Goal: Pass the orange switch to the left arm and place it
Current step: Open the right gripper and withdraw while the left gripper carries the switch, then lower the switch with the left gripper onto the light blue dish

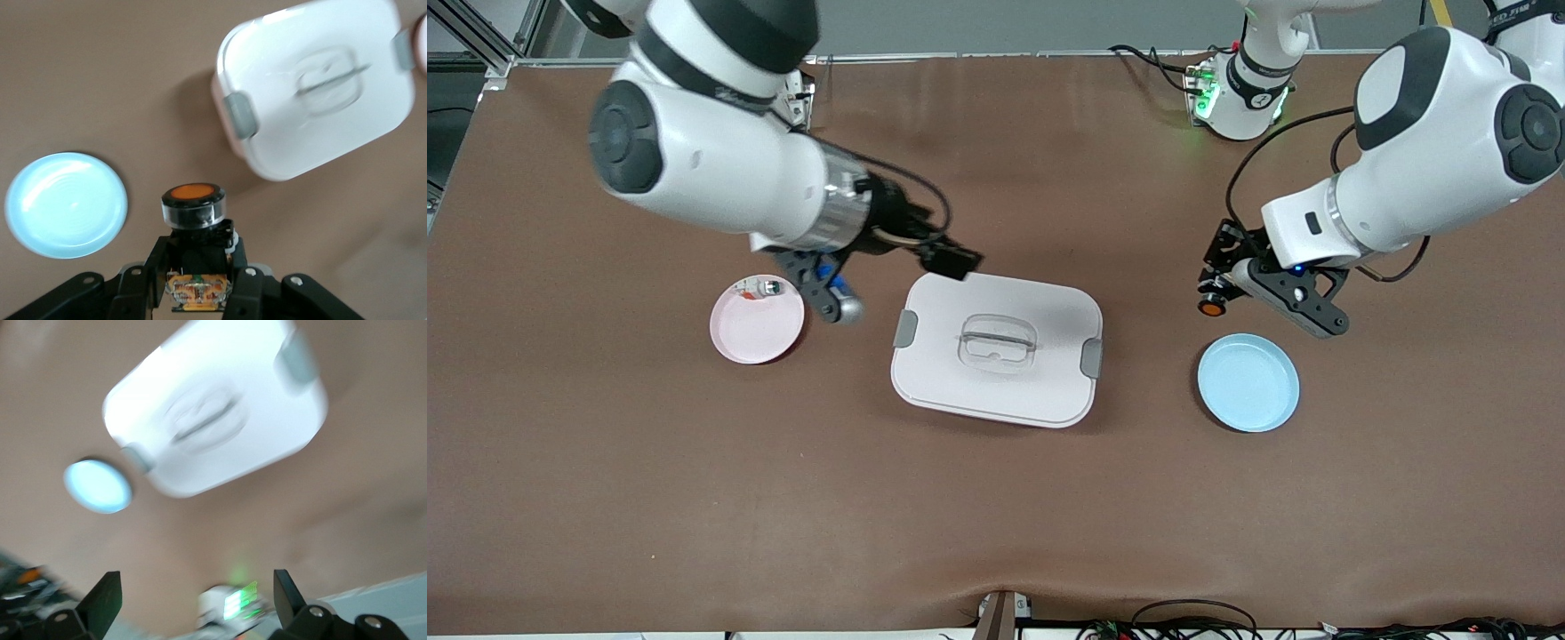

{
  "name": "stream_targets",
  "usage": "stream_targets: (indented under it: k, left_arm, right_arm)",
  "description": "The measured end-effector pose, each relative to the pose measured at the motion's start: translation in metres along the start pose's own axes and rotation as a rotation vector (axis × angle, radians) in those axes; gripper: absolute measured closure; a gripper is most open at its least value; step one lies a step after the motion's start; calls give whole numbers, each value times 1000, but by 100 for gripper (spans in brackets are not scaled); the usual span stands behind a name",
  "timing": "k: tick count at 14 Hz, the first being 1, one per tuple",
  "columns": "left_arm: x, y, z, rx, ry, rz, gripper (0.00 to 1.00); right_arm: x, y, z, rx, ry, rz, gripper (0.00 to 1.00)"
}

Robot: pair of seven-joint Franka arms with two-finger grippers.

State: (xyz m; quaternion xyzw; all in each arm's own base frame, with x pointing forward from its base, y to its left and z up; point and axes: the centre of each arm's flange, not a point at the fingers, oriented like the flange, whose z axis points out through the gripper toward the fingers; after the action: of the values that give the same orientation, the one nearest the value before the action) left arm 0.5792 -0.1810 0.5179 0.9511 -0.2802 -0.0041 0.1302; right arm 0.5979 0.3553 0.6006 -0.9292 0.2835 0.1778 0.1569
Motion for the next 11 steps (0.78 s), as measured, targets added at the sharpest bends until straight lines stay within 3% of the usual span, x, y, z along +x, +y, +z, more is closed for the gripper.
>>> stream_targets:
  k: [2, 6, 9, 11]
  left_arm:
    - [-7, -14, 9, 45, -40, 85, 59]
    - [-19, -46, 26, 99, -109, 221, 59]
    - [-25, -59, 43, 141, -141, 327, 59]
    - [-27, -62, 55, 149, -145, 393, 59]
  right_arm:
    - [20, 30, -14, -125, 47, -201, 0]
    - [71, 87, -42, -317, 45, -476, 0]
    - [100, 134, -69, -414, 2, -555, 0]
    - [118, 165, -88, -428, -37, -567, 0]
